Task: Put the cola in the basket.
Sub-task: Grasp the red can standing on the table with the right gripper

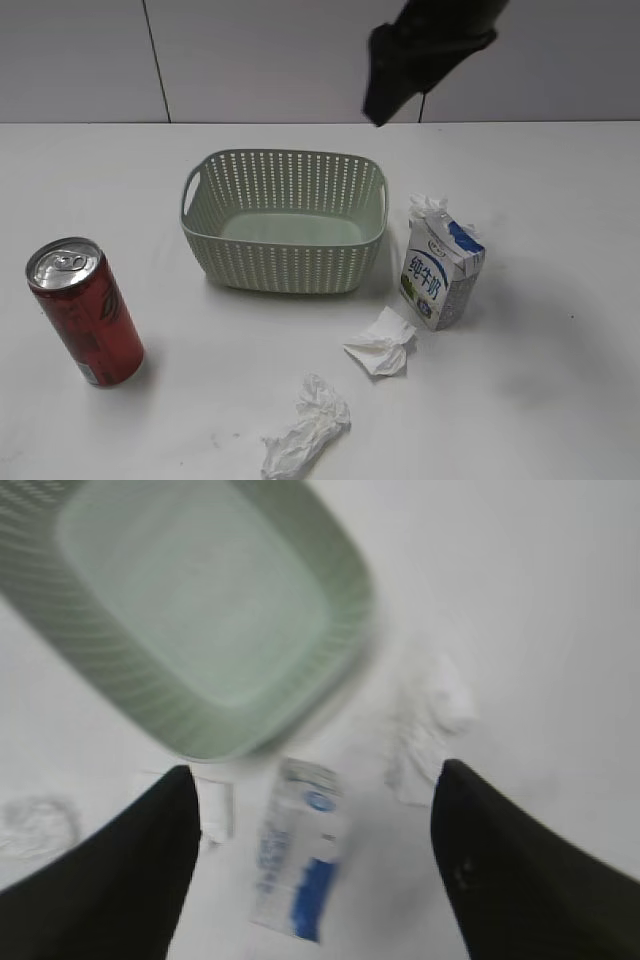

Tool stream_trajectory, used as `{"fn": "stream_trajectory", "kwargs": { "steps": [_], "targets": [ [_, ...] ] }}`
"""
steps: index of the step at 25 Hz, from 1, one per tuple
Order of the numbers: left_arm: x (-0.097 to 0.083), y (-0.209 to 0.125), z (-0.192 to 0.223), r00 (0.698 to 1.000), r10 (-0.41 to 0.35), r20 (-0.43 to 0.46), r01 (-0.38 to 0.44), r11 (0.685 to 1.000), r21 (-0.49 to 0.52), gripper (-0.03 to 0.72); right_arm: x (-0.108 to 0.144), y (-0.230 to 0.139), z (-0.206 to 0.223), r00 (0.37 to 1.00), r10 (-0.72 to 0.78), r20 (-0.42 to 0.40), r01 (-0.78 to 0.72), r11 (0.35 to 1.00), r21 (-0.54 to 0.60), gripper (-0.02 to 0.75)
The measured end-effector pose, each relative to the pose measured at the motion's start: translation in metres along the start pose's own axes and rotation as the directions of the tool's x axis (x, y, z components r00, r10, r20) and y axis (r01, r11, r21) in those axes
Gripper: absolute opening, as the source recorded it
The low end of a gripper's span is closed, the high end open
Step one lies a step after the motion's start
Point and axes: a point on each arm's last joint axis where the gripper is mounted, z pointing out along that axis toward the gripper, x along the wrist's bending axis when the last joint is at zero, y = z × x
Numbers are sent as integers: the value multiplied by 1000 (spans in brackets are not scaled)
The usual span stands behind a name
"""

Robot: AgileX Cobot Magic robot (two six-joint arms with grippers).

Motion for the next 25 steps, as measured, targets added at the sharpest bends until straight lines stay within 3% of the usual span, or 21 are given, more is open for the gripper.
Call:
{"fn": "stream_trajectory", "kwargs": {
  "steps": [7,14,17,25],
  "targets": [
    [0,0,0,1000,0,0,0,1000,0,232,121,20,9,942,-268,-201,250,962,-111,604],
    [0,0,0,1000,0,0,0,1000,0,232,209,26,17,831,-511,-219,442,847,-297,605],
    [0,0,0,1000,0,0,0,1000,0,232,227,30,41,812,-529,-247,456,839,-297,604],
    [0,0,0,1000,0,0,0,1000,0,232,235,50,97,823,-506,-257,443,856,-268,604]
  ]
}}
